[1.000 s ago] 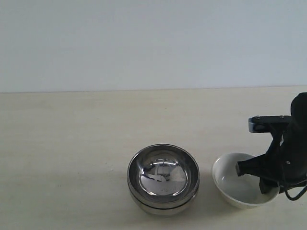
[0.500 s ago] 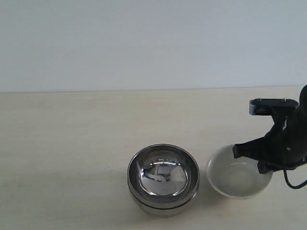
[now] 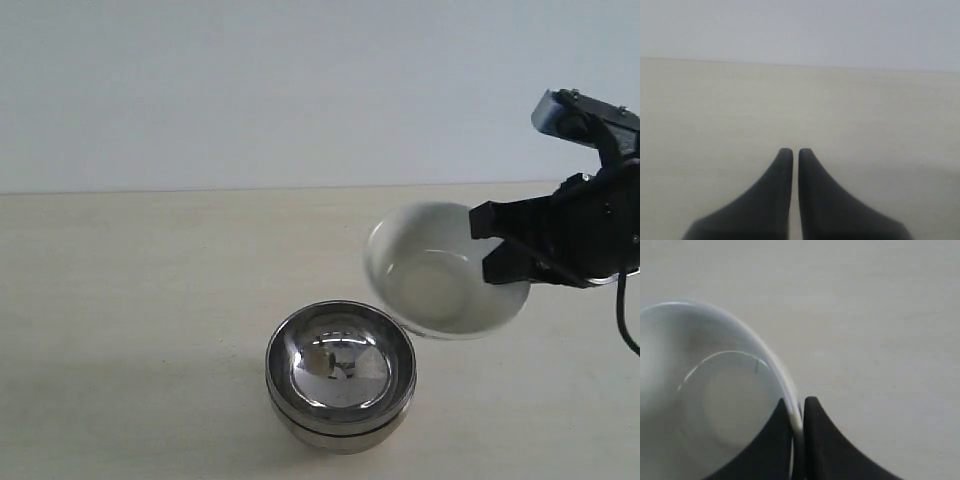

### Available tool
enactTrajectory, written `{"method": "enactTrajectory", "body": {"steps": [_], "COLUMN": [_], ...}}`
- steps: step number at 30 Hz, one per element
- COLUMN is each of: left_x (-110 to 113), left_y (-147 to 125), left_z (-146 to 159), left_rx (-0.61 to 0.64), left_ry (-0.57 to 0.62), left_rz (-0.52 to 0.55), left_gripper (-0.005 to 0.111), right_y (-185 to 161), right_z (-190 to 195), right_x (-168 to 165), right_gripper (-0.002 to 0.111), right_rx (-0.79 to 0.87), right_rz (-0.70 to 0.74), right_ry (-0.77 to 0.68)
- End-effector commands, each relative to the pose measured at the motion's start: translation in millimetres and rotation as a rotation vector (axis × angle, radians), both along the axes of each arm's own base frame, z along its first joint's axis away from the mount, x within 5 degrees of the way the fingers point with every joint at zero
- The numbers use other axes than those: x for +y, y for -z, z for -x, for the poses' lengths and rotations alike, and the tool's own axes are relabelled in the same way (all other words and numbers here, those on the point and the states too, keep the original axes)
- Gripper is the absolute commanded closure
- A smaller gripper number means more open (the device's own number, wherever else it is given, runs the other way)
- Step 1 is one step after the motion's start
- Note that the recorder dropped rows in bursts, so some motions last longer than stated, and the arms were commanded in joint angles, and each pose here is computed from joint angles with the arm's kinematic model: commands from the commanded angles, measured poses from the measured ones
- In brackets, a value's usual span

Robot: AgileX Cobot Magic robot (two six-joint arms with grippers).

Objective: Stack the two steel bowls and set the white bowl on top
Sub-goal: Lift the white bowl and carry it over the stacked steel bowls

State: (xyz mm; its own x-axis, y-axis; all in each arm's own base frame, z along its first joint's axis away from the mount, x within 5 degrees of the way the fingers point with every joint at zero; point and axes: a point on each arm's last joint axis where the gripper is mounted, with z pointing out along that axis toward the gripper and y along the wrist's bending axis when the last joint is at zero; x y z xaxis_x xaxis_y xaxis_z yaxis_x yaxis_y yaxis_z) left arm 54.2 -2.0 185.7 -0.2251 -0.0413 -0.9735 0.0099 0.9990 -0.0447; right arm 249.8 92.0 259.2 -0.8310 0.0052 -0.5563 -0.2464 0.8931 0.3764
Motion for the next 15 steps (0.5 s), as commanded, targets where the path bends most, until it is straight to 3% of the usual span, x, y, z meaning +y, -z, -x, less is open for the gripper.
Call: {"method": "enactTrajectory", "body": {"steps": [1,8,15], "left_x": [-0.2,-0.2,-0.2], "left_y": [0.2,0.2,0.2], "left_z": [0.0,0.0,0.0], "left_rx": [-0.007,-0.007,-0.007], "left_ry": [0.003,0.003,0.003], "left_rz": [0.005,0.005,0.005], "left_gripper": [0.103,0.103,0.103], "right_y": [-1.7,14.1,61.4], "right_z": [5.0,7.9,-4.1], "right_x": [13.5,45.6,79.2], "right_gripper": [0.108,0.108,0.108], "right_rx": [0.029,0.050,0.099], "right_rz": [-0.116,-0.090,-0.013], "right_ry": [-0.119,-0.217,-0.211]}}
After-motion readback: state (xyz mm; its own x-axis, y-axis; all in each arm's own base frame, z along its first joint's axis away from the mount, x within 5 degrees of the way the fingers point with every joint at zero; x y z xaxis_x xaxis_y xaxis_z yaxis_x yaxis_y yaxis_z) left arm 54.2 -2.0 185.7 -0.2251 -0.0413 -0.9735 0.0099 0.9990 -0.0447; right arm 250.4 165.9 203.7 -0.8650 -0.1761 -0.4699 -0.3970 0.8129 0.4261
